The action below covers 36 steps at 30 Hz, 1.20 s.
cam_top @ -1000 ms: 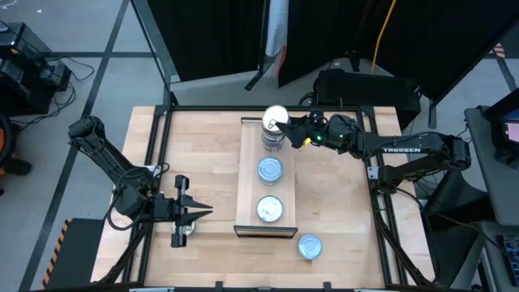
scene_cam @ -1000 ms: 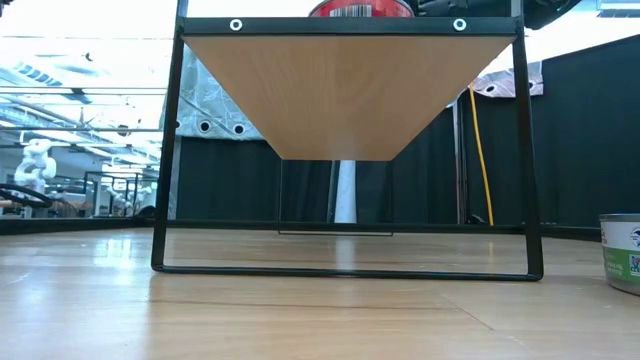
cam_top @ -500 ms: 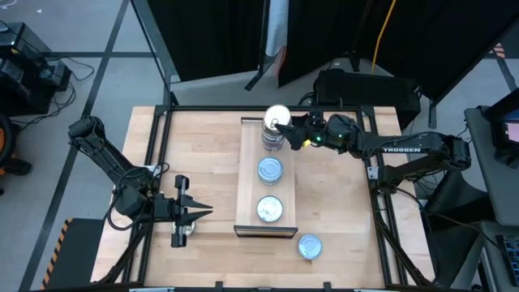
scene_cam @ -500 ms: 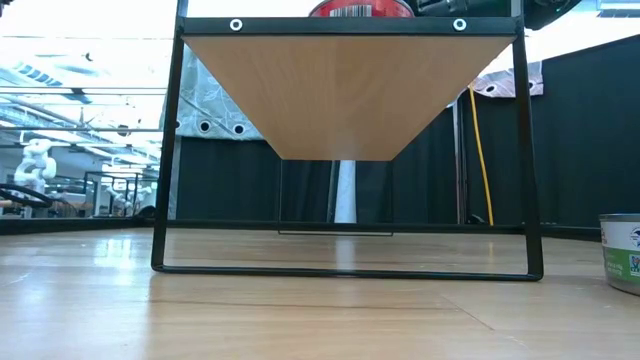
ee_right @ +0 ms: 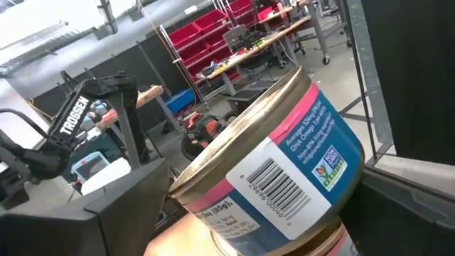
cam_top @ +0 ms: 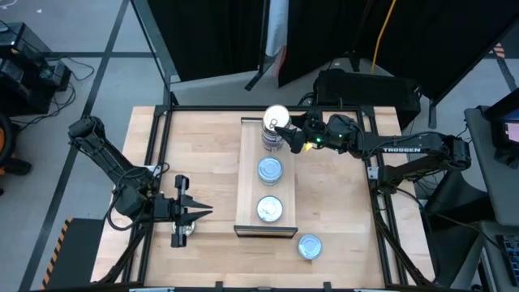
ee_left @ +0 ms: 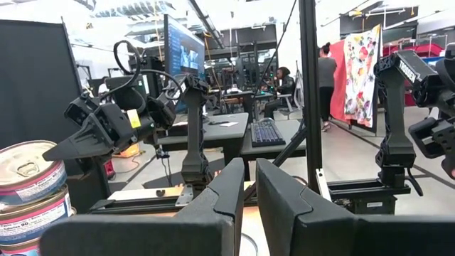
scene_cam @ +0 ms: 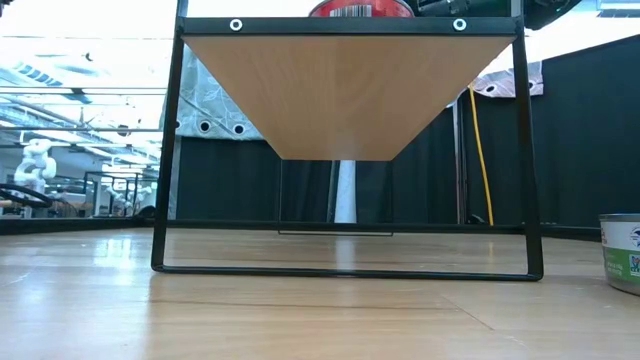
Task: Stack canned seafood by type on shelf
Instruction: Stack the blue pink tuna can on top of the blue pink tuna can on the shelf
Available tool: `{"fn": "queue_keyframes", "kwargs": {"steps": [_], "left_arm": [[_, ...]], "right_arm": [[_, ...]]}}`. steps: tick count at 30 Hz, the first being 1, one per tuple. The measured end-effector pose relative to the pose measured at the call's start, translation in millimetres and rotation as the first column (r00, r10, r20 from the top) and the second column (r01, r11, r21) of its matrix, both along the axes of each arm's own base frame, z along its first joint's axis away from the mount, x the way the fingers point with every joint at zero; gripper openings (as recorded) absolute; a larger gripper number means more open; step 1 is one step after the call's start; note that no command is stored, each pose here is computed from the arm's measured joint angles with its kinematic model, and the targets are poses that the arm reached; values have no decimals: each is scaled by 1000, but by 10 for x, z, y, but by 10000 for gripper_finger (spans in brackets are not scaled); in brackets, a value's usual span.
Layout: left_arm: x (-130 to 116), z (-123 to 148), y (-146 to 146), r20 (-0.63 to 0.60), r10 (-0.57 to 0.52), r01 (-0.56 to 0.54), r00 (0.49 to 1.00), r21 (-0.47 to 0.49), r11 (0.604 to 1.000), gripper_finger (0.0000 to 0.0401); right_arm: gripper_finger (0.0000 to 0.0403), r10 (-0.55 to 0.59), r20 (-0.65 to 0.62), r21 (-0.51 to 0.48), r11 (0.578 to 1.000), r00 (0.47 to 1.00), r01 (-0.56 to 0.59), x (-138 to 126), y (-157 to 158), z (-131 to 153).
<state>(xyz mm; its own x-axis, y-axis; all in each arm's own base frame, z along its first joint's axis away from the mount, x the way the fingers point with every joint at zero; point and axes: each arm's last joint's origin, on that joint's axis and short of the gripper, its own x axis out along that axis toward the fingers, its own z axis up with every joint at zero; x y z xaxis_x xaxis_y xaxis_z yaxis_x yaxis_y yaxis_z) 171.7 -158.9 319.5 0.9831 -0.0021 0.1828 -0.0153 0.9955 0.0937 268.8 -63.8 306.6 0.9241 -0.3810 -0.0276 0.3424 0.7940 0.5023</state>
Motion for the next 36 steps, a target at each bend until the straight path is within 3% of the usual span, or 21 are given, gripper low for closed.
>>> {"fn": "queue_keyframes", "kwargs": {"steps": [11,29,36], "left_arm": [[0,0,0,0,0,0,1000,0,1000,42],[0,1,0,0,0,0,1000,-1,1000,42],[1,0,3,0,6,-6,1000,-1,1000,42]], "right_arm": [[391,49,-31,-49,997,998,-51,5,15,-9],[400,21,-115,-147,988,993,-38,22,2,93],[400,11,-159,-126,991,987,-32,11,-22,51]]}}
